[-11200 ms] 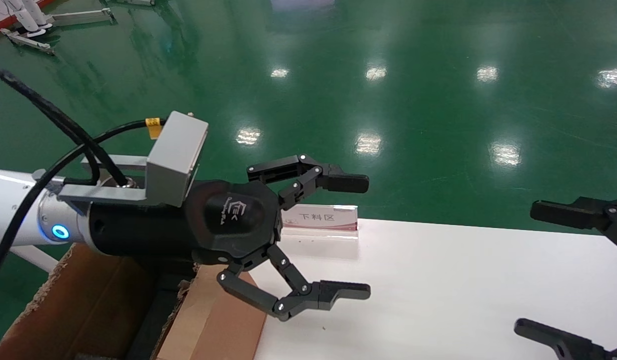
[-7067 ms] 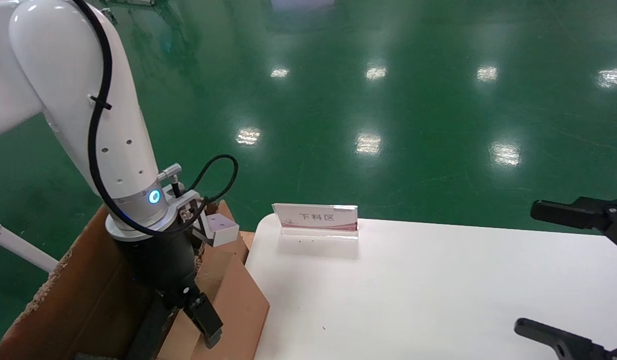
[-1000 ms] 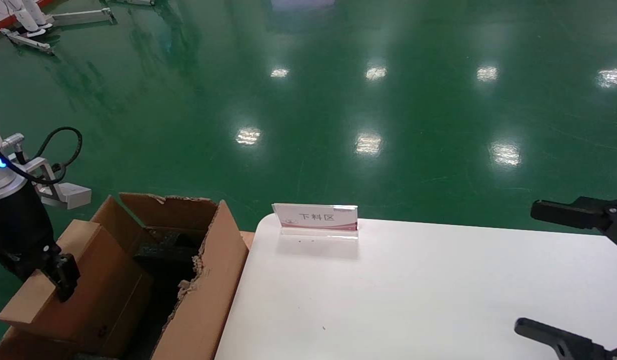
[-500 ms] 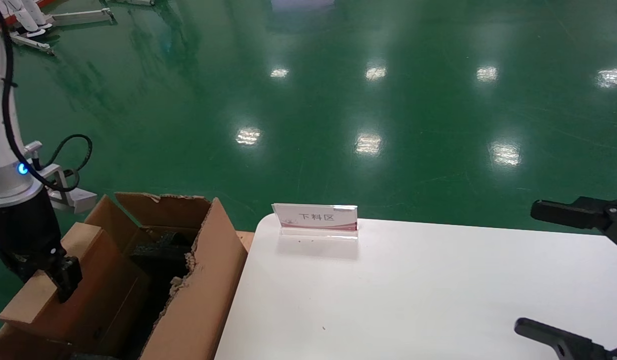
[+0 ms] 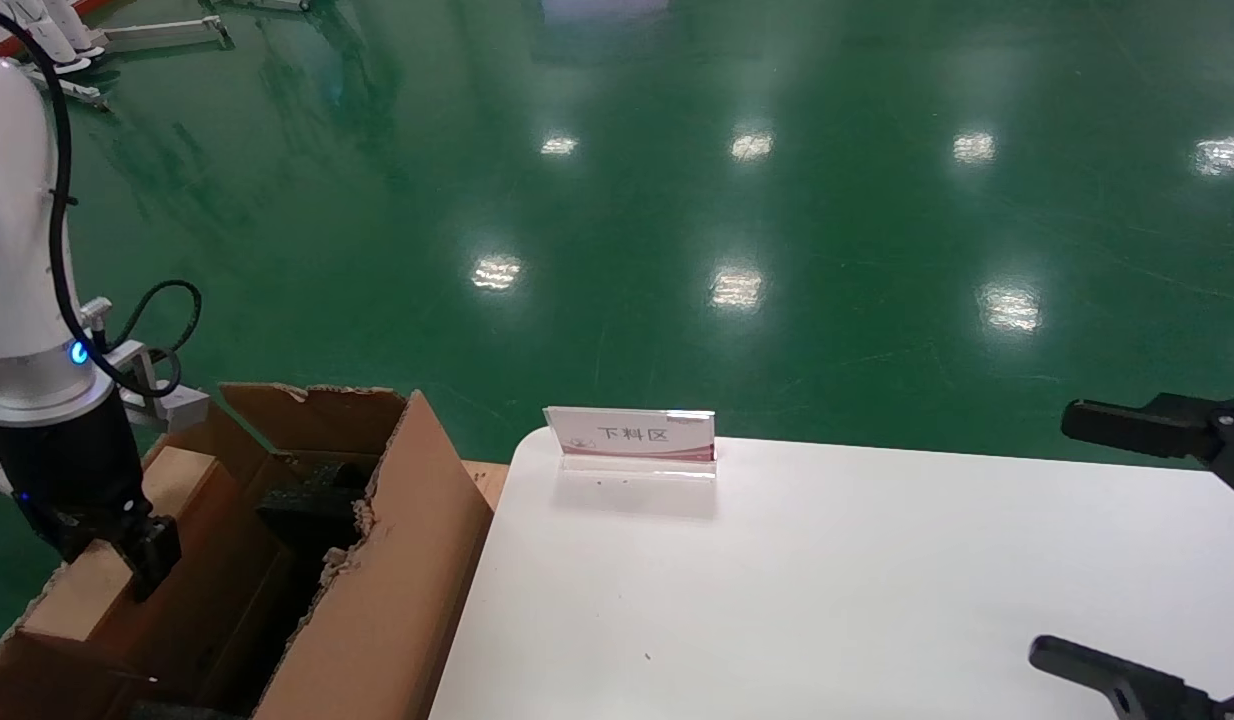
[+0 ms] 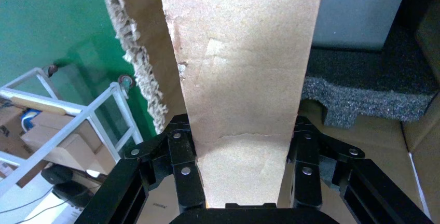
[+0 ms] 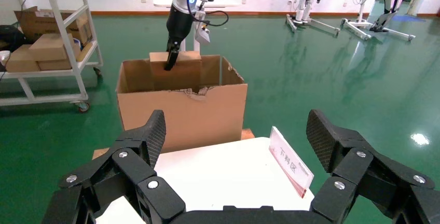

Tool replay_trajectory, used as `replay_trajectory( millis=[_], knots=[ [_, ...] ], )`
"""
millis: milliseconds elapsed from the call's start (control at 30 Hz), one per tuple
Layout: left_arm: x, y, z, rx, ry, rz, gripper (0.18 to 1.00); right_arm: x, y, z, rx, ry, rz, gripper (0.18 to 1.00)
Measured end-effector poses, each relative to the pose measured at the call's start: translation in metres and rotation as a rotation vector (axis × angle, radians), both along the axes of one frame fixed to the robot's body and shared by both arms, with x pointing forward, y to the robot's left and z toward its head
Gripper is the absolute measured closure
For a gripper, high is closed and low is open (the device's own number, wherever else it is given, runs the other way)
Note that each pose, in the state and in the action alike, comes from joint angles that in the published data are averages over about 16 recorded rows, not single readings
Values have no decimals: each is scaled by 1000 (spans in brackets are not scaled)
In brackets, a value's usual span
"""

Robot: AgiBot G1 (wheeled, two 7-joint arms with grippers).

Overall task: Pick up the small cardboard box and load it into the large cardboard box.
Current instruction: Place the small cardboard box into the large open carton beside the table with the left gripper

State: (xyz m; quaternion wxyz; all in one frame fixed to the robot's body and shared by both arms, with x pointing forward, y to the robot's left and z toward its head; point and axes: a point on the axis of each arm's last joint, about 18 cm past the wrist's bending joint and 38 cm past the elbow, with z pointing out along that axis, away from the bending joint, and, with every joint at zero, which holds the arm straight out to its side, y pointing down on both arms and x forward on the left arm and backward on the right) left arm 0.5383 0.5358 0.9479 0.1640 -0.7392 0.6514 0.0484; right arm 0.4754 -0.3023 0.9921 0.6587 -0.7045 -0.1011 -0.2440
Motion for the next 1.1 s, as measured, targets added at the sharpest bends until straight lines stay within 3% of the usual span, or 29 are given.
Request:
replay_trajectory(
  millis=[533,1100],
  knots=[
    [7,8,-28,-13,-4,7,757,0,0,0,0,0,0,184],
    [8,12,-36,-13,-3,16,756,0,0,0,0,0,0,184]
  ],
)
